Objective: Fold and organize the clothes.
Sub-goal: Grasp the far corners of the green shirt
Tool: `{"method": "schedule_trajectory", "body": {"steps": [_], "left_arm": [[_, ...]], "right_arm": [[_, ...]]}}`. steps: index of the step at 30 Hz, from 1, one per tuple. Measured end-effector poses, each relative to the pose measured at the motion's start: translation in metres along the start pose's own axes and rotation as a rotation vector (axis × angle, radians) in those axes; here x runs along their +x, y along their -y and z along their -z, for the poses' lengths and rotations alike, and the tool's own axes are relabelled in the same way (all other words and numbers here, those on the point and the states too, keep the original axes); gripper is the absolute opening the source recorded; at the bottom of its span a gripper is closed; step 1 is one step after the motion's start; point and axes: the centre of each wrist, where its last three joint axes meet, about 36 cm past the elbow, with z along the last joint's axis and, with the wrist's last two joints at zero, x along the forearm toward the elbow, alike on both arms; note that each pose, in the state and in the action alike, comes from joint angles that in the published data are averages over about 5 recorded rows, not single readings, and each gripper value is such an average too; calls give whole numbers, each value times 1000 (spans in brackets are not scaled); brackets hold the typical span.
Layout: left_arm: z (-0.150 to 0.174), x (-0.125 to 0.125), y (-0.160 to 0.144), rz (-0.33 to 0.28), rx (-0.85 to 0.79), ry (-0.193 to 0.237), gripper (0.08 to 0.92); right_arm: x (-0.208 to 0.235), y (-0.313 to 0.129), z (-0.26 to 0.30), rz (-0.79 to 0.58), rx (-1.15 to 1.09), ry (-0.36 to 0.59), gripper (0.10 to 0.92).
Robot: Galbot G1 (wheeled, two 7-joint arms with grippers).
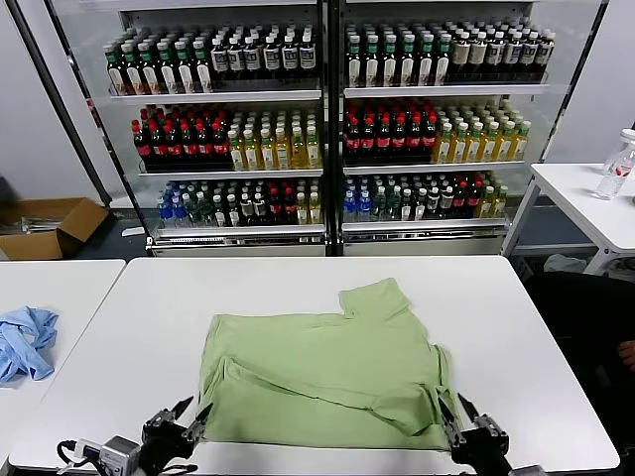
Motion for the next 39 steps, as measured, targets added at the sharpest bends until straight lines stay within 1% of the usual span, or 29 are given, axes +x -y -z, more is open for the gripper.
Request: {"method": "schedule_trajectory", "body": {"steps": [3,5,10,13,20,23,27,33,39], "left_arm": [[6,-7,-4,0,1,26,564],[8,-16,-7,2,5,43,616],[15,-50,-19,-5,13,75,760],[22,-73,-25,-12,18,90,811],[40,-130,-41,-40,58,103,822],[47,-154,-51,-47,83,98,823],[56,-181,-68,-38,107,86,823],[62,-206,-92,-25,126,56,823],[58,-222,-102,-29,146,25,823]], "right_arm": [[-16,5,8,-7,-14,23,607],[-32,10,12,-11,-24,37,659],[-81,18,23,-15,-45,59,784],[-113,22,30,-15,-56,65,817],[-185,25,50,-5,-72,75,823],[-215,23,57,-5,-77,68,823],[-252,20,65,-5,-83,49,822],[-301,15,75,-14,-101,16,823],[-338,5,77,-15,-119,-15,823]]}}
